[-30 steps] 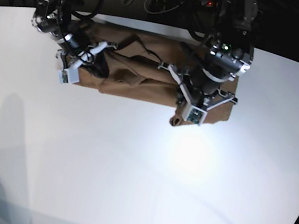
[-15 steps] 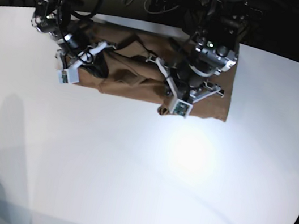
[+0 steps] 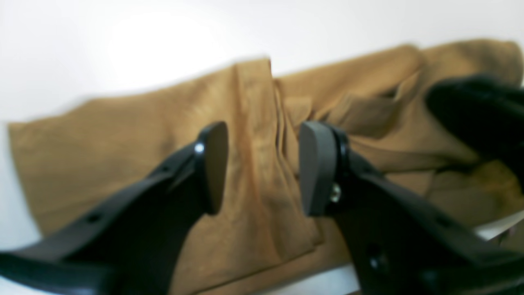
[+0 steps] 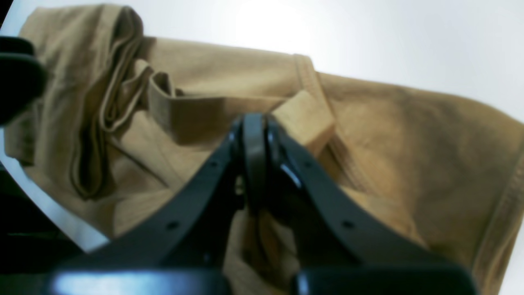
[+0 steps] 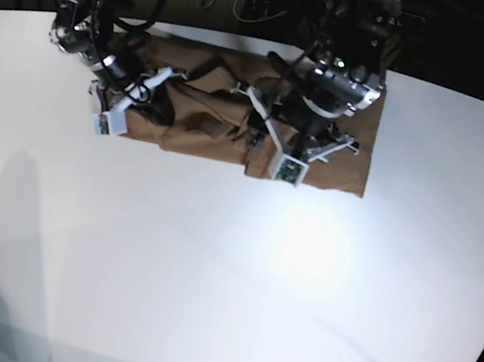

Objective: Layout the t-shirt on the table in an organized manner, then fold the t-shirt properly
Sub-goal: 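Fold the strip's end over toward the right gripper with the left gripper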

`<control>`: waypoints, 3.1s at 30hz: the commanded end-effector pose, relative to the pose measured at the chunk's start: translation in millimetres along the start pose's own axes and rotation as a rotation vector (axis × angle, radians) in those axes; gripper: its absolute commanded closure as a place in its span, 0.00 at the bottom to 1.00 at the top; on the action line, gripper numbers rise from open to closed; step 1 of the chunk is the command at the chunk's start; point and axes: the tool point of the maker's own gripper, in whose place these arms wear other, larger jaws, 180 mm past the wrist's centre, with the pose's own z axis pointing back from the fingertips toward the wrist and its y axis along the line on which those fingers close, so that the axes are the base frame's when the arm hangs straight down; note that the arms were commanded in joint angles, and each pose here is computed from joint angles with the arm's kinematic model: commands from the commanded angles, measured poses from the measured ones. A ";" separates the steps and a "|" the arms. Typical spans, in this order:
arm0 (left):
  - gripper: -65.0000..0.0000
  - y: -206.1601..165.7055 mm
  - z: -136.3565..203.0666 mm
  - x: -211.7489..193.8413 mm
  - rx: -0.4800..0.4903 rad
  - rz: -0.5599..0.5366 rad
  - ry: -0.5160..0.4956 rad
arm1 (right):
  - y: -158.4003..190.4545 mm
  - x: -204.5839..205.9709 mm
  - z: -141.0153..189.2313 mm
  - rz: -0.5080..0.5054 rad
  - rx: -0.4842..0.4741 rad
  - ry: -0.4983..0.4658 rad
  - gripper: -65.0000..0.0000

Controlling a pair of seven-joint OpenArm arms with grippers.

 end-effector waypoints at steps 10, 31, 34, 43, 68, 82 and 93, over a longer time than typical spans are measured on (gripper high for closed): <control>0.72 76.0 13.6 13.5 0.071 0.209 -0.100 | 1.4 17.4 2.6 0.018 0.009 -0.053 1.00; 0.77 163.7 -26.2 -51.4 0.089 0.526 0.044 | 1.7 24.3 7.1 0.032 0.003 -0.072 0.88; 0.77 163.7 -26.8 -52.2 0.088 0.528 0.046 | 6.3 34.5 12.7 0.058 0.004 -0.098 0.74; 0.77 162.9 -25.6 -55.7 0.089 0.529 0.053 | 6.6 49.5 45.0 0.090 -0.056 -0.164 0.42; 0.77 161.6 -25.5 -55.3 0.085 0.534 0.050 | -50.9 -32.8 49.5 -0.147 -0.185 -0.027 0.33; 0.77 161.6 -23.2 -61.1 0.089 0.540 0.059 | -46.7 -39.9 41.7 -0.145 -0.156 -0.012 0.33; 0.77 162.2 -13.9 -44.3 0.093 0.509 0.010 | -25.8 -53.3 24.5 -0.142 -0.084 0.040 0.65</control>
